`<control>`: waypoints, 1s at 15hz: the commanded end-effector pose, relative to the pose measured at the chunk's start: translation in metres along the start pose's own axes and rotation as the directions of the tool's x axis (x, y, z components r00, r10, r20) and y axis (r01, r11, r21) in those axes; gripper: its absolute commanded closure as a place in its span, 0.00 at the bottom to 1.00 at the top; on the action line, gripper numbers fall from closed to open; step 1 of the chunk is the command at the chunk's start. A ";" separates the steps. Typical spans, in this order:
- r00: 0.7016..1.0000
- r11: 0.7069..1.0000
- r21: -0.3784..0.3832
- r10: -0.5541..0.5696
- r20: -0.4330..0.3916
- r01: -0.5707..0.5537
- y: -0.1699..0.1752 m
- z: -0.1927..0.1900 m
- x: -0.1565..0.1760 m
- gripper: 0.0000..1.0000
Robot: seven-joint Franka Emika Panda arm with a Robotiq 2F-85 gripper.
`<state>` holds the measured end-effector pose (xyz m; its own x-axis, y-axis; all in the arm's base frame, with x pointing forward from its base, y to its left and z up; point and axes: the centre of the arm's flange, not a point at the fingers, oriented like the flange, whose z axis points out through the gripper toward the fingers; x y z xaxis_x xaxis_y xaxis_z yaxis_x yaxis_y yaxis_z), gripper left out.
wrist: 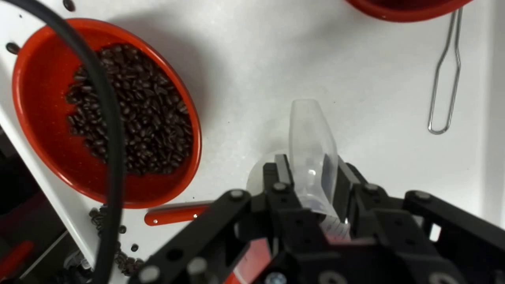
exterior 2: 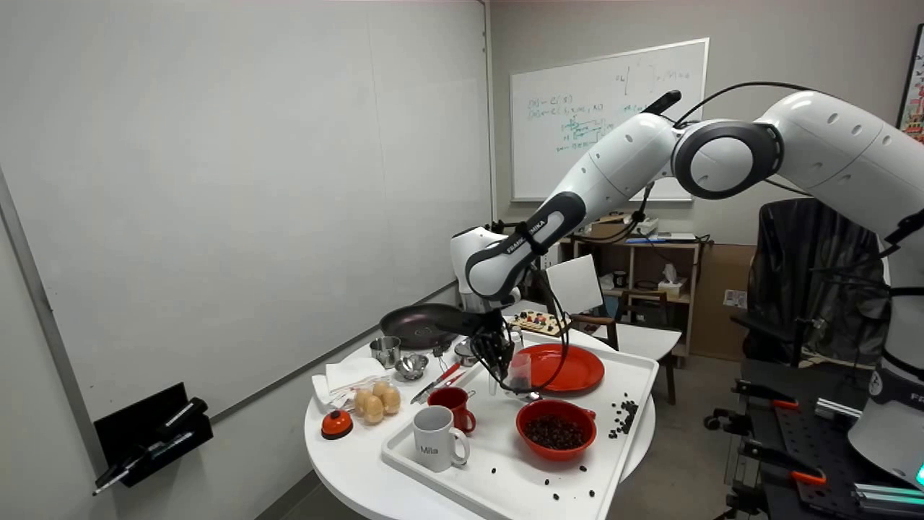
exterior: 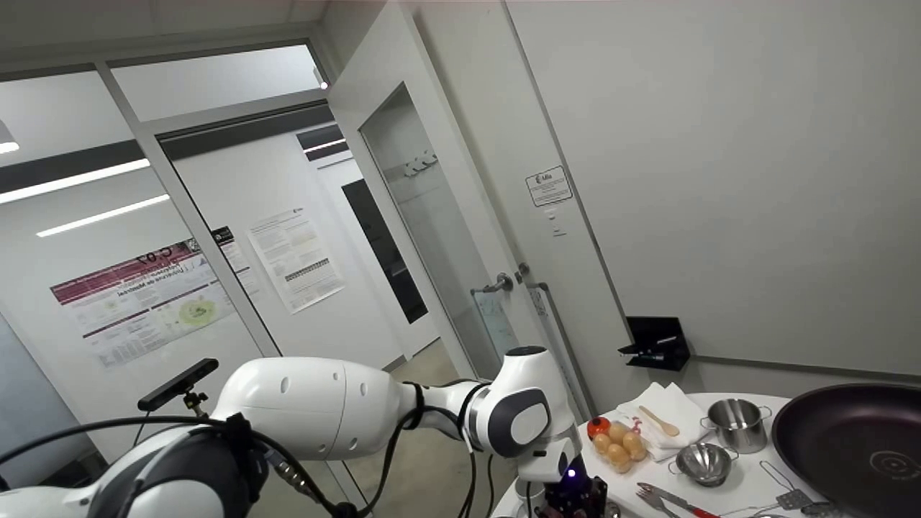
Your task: Pour a portion of the contents in the clear jar into the red bowl
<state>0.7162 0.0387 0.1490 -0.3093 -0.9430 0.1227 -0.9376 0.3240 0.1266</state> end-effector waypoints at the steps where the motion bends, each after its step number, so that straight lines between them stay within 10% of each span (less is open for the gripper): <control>1: 0.999 0.999 -0.002 -0.037 -0.015 0.037 -0.014 -0.005 -0.018 0.90; 12: 0.996 0.995 -0.087 -0.057 -0.071 0.051 -0.021 0.034 -0.029 0.90; 13: 0.996 0.995 -0.093 -0.053 -0.071 0.046 -0.022 0.035 -0.029 0.87; 14: 0.996 0.995 -0.095 -0.049 -0.075 0.042 -0.022 0.035 -0.029 0.48; 15: 0.996 0.995 -0.091 -0.051 -0.068 0.045 -0.023 0.029 -0.028 0.46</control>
<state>0.7228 0.0559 0.1115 -0.2637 -0.9497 0.1691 -0.9290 0.2972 0.2204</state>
